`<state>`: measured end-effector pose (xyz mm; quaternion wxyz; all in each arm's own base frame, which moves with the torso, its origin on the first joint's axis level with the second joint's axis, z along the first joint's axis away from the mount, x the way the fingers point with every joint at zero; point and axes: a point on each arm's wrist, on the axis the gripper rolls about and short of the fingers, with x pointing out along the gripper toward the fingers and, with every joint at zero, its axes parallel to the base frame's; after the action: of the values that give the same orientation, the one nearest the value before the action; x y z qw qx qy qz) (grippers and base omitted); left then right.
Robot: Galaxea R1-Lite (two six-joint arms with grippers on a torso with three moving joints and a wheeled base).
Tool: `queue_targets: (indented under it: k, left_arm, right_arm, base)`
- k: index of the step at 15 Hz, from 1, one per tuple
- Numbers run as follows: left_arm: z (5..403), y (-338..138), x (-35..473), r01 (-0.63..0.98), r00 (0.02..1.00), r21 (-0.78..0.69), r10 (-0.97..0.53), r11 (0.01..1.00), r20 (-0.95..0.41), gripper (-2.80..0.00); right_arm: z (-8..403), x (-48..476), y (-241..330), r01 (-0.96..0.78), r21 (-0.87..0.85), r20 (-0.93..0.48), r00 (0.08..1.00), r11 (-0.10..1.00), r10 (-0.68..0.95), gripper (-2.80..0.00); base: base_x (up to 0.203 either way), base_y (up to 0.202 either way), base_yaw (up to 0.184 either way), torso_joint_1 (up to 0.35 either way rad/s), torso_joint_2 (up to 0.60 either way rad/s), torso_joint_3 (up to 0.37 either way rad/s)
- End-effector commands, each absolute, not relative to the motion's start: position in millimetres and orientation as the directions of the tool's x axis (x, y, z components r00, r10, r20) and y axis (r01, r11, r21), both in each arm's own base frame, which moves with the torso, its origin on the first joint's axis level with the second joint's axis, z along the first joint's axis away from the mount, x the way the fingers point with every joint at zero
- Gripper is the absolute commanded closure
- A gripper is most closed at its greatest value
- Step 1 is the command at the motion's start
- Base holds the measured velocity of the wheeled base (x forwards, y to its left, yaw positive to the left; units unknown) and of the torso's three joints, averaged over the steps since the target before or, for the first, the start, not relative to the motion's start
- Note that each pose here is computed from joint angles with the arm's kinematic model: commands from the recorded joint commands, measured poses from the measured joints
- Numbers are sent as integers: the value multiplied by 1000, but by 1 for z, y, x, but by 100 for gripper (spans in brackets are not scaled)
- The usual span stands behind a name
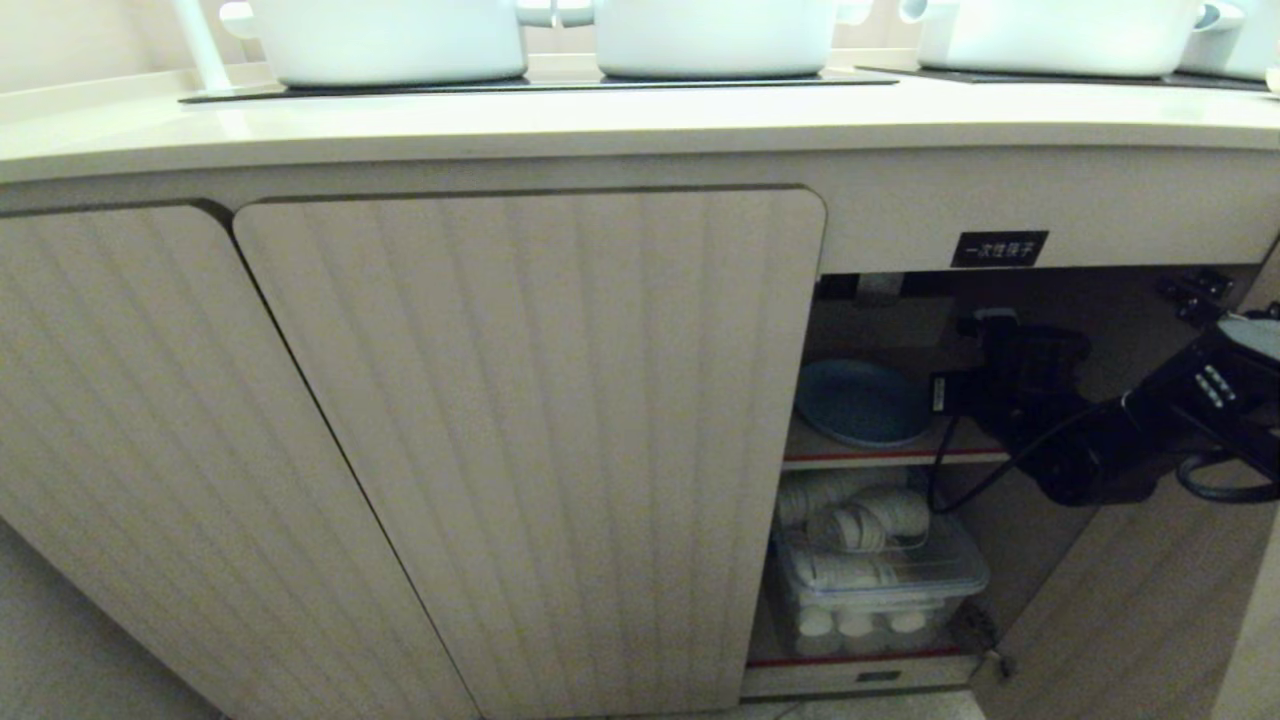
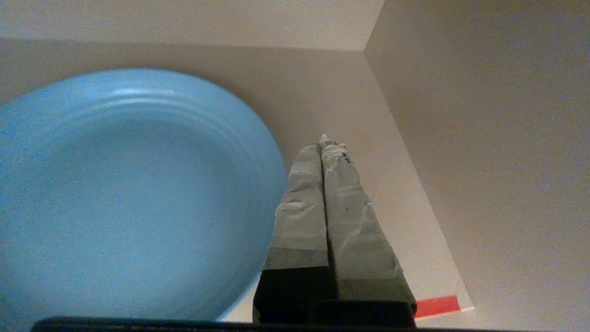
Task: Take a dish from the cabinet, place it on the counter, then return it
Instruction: Take the plate from the cabinet
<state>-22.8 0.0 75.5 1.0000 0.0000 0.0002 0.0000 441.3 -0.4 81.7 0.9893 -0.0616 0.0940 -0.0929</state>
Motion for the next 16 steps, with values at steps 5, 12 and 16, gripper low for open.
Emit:
queue_targets:
  k: [5, 12, 16]
  left_arm:
    - [75, 0, -23, 0, 1000, 0, 0, 1000, 0, 0]
    - [75, 0, -23, -2, 1000, 0, 2, 1000, 0, 0]
    - [75, 0, -23, 0, 1000, 0, 0, 1000, 0, 0]
  right_arm:
    - [81, 441, -1, 179, -137, -161, 967, 974, -200, 0]
    - [76, 451, -6, 194, -127, -114, 971, 973, -209, 0]
    - [75, 455, -6, 194, -122, -106, 973, 973, -207, 0]
  base:
    - [0, 0, 0, 0, 0, 0]
    - [0, 0, 0, 0, 0, 0]
    - [0, 0, 0, 0, 0, 0]
